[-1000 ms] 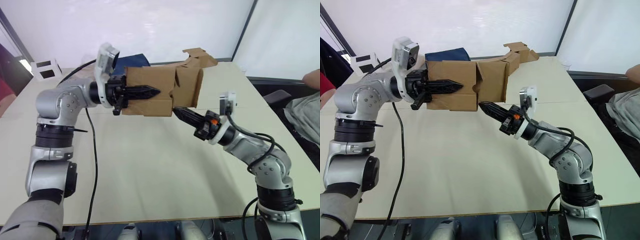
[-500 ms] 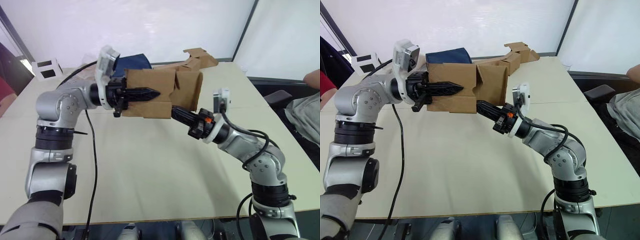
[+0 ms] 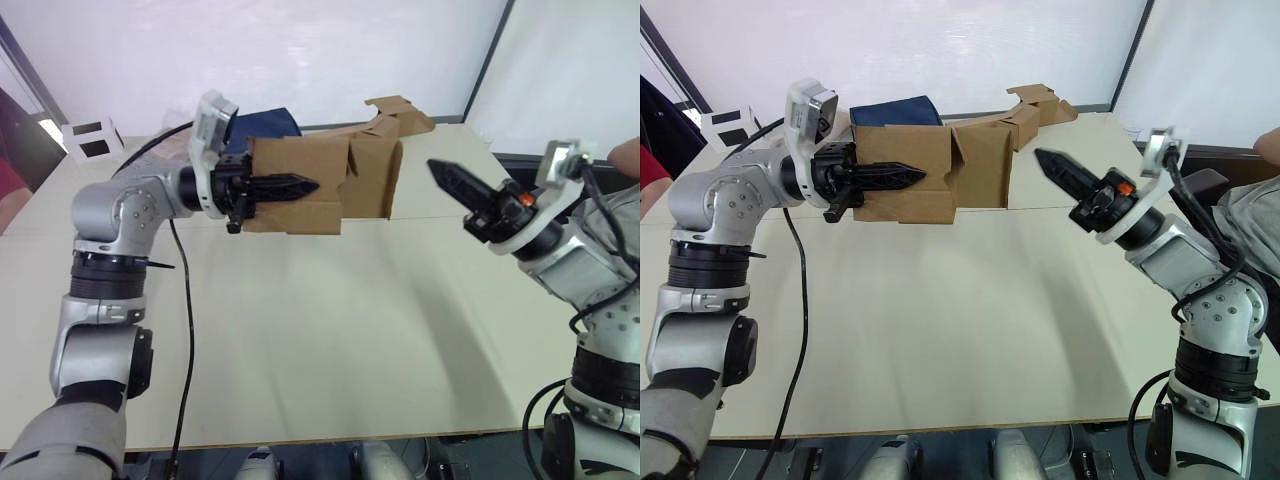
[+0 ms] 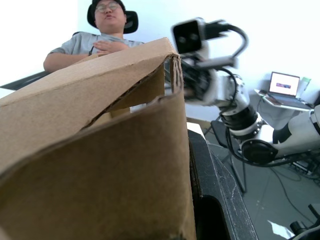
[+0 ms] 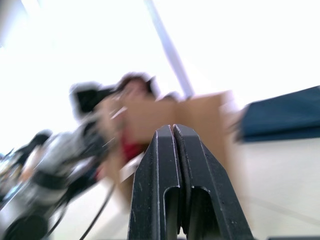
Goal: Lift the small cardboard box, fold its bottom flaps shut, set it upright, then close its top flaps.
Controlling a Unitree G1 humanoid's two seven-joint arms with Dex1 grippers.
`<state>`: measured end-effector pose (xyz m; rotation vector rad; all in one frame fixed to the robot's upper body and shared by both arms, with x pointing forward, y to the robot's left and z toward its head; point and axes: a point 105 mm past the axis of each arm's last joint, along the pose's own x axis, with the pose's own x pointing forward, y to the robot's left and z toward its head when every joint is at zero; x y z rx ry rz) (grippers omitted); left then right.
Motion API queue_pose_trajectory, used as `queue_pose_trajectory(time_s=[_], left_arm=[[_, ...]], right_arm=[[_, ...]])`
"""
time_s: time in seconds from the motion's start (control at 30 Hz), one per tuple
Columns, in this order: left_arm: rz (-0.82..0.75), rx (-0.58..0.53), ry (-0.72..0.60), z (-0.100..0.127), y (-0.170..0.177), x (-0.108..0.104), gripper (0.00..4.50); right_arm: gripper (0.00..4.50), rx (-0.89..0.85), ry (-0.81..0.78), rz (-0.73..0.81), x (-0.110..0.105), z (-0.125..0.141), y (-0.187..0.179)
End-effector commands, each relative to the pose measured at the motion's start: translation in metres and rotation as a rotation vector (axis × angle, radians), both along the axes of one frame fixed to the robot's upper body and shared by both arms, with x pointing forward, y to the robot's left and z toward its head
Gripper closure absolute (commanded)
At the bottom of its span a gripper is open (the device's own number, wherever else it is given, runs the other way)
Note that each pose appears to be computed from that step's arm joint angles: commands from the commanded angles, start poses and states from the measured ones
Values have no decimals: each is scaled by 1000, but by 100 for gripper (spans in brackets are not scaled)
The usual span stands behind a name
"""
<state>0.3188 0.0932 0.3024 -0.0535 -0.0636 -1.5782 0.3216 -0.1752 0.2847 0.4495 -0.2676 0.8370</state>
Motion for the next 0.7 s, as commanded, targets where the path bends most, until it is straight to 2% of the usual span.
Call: queue_pose_trajectory(time_s=[0.03,0.2,0.27,0.4,0.7], left_arm=[[-25,-20,-56,14,-3,-6,450],[-28,-18,-54,12,-3,-6,450],[-26,-12,-51,11,-2,-7,450],[-7,-9,-48,10,1,-6,450],[0,-10,-36,9,2,-4,450]], right_arm=[[448,-59,-28,-130,22,-3,-1],[448,-133,-39,-120,34,-18,23],[448,-107,-49,-47,27,-19,35],[448,-8,-72,149,-2,-10,55],[448,56,-47,272,-24,-7,67]])
